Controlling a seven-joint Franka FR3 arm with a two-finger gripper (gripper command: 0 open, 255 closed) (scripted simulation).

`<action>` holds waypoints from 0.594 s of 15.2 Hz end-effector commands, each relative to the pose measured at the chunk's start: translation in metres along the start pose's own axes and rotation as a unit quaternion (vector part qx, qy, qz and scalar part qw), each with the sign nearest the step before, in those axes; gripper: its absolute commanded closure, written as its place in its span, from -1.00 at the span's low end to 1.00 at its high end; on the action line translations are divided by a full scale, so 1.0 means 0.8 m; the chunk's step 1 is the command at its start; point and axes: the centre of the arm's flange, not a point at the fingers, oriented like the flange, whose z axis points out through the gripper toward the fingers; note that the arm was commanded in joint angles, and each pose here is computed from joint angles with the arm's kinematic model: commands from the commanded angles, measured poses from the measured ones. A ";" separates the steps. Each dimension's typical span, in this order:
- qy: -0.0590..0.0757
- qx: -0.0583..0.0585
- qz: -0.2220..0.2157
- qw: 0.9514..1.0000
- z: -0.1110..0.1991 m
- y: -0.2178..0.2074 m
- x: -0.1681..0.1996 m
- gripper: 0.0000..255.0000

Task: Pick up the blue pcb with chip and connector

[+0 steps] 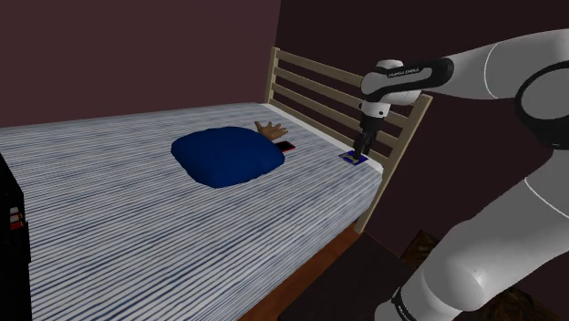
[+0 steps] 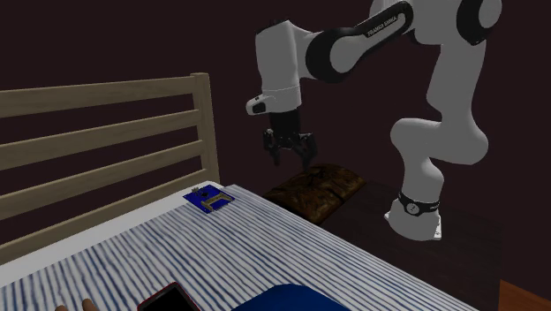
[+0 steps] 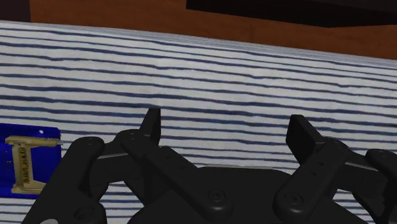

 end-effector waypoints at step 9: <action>0.017 -0.002 0.017 1.000 0.021 0.155 0.050 -1.00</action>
